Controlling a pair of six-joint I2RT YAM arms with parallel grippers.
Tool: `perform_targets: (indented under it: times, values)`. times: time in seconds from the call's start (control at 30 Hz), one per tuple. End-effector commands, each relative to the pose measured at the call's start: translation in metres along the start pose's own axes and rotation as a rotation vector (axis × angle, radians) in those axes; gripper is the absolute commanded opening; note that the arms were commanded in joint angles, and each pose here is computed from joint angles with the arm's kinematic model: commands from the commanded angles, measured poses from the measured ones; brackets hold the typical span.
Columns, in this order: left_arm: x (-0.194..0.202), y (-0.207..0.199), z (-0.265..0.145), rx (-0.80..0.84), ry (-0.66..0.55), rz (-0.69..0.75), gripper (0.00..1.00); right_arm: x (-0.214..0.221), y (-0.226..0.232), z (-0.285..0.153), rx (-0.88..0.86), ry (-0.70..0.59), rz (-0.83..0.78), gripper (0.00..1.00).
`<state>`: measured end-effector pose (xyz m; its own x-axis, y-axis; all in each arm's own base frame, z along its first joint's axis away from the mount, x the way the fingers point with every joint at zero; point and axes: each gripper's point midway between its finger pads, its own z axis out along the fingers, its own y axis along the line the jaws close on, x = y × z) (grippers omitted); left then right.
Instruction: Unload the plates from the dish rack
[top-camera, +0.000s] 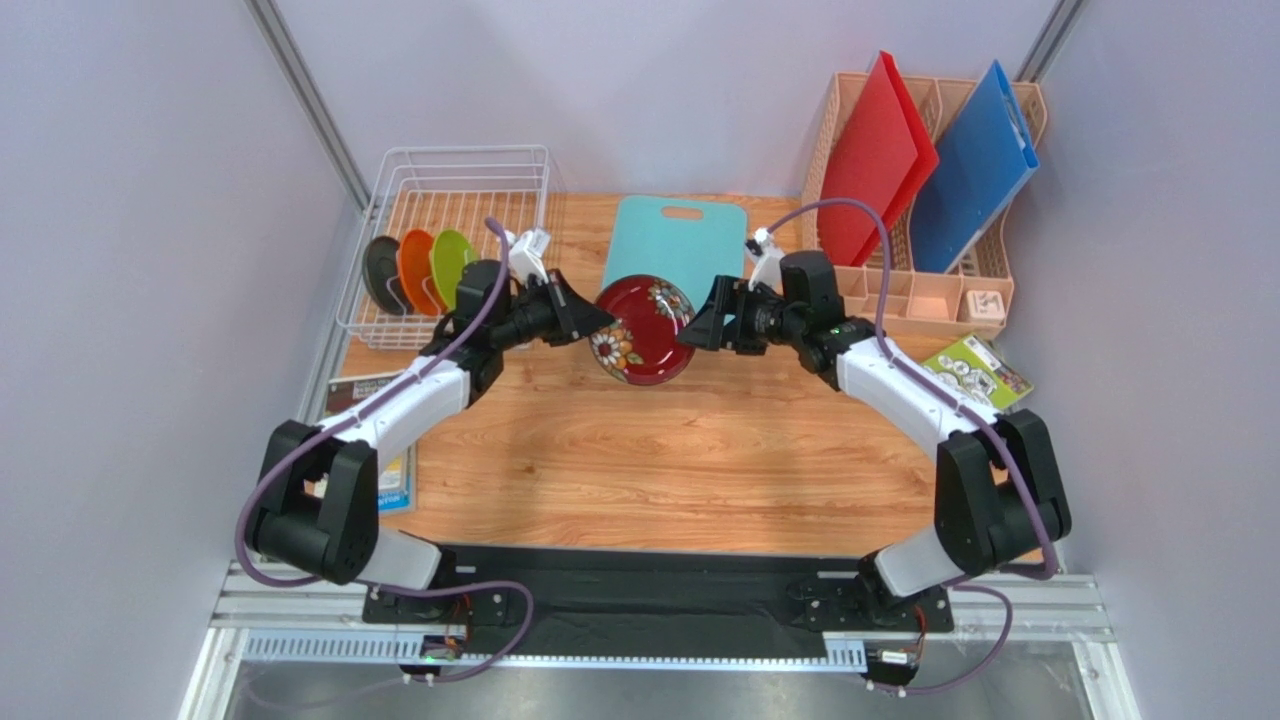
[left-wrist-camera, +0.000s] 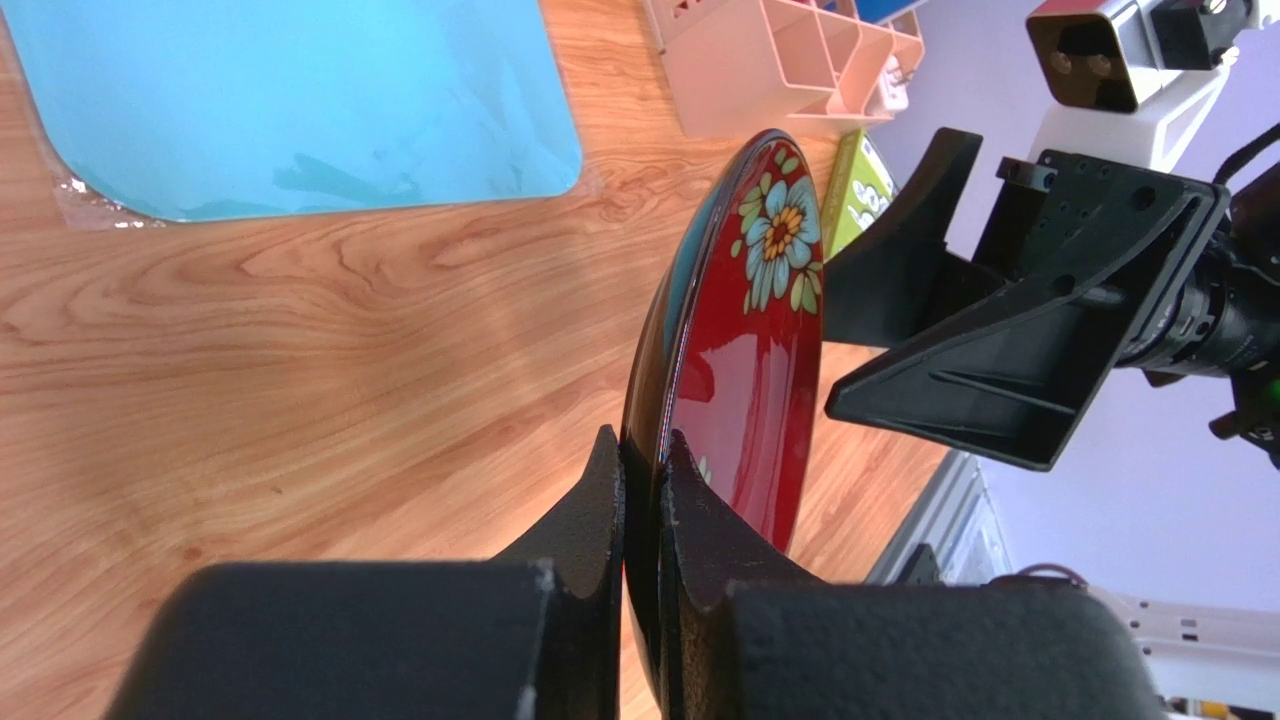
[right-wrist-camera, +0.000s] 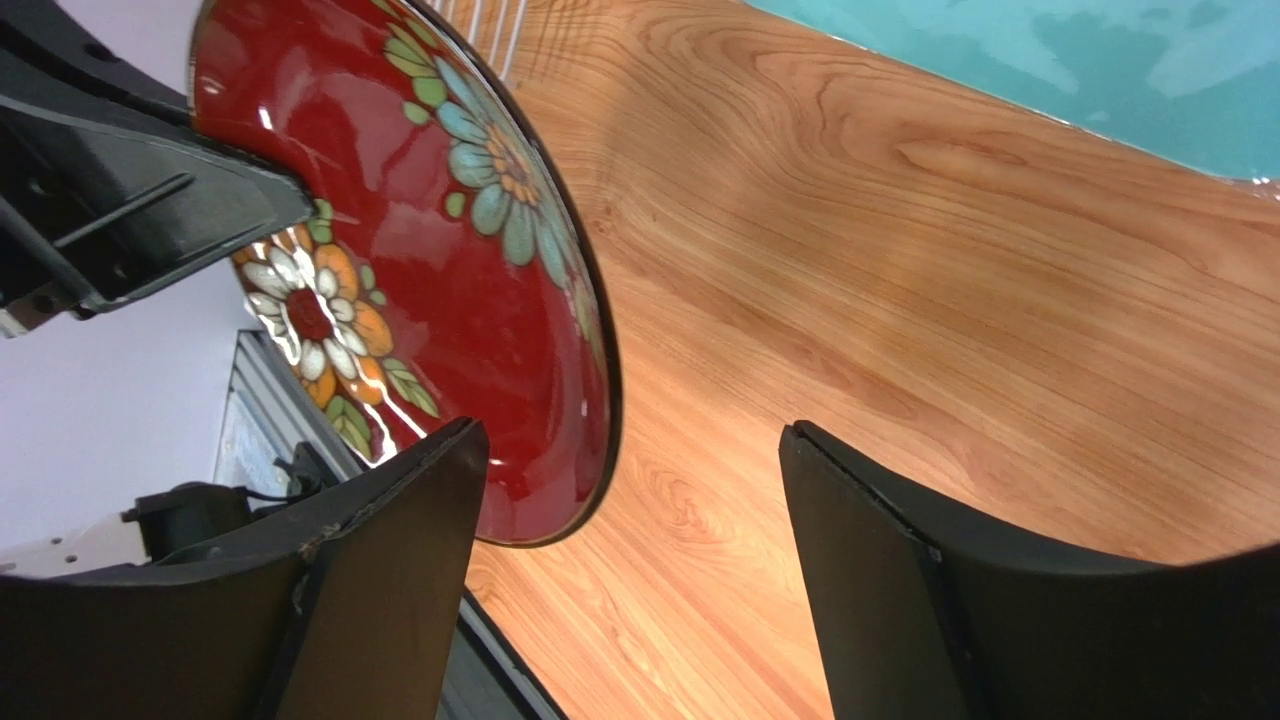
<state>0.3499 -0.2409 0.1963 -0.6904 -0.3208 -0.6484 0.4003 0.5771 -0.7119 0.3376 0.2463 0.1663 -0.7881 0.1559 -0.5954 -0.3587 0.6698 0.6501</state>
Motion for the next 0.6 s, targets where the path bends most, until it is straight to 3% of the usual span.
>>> perform_targets:
  times: [0.0, 0.2, 0.3, 0.33, 0.37, 0.4, 0.5, 0.53, 0.57]
  values:
    - [-0.016, -0.026, 0.002, 0.115, -0.066, 0.022, 0.0, -0.011, 0.02, 0.007, -0.114, -0.022, -0.014, 0.76]
    - [-0.003, -0.024, 0.012, 0.142, -0.04, -0.008, 0.0, -0.004, 0.02, 0.018, -0.168, 0.002, -0.003, 0.71]
    - [0.001, -0.02, 0.015, 0.145, -0.041, -0.025, 0.0, -0.002, 0.023, 0.017, -0.191, 0.001, -0.006, 0.49]
    - [0.001, -0.02, 0.016, 0.147, -0.046, -0.026, 0.0, -0.002, 0.022, 0.017, -0.19, 0.0, -0.008, 0.36]
    - [0.002, -0.017, 0.017, 0.142, -0.042, -0.027, 0.0, -0.001, 0.022, 0.017, -0.187, 0.001, -0.009, 0.06]
    - [0.003, -0.015, 0.018, 0.137, -0.042, -0.024, 0.0, -0.001, 0.021, 0.015, -0.185, -0.001, -0.011, 0.0]
    - [0.004, -0.014, 0.019, 0.136, -0.037, -0.015, 0.0, 0.0, 0.019, 0.013, -0.163, -0.007, -0.016, 0.0]
    - [0.006, -0.012, 0.019, 0.127, -0.028, -0.017, 0.04, -0.001, 0.014, 0.012, -0.128, -0.02, -0.007, 0.0]
    - [0.007, -0.01, 0.02, 0.118, -0.02, -0.013, 0.15, -0.003, 0.01, 0.01, -0.105, -0.033, -0.006, 0.0]
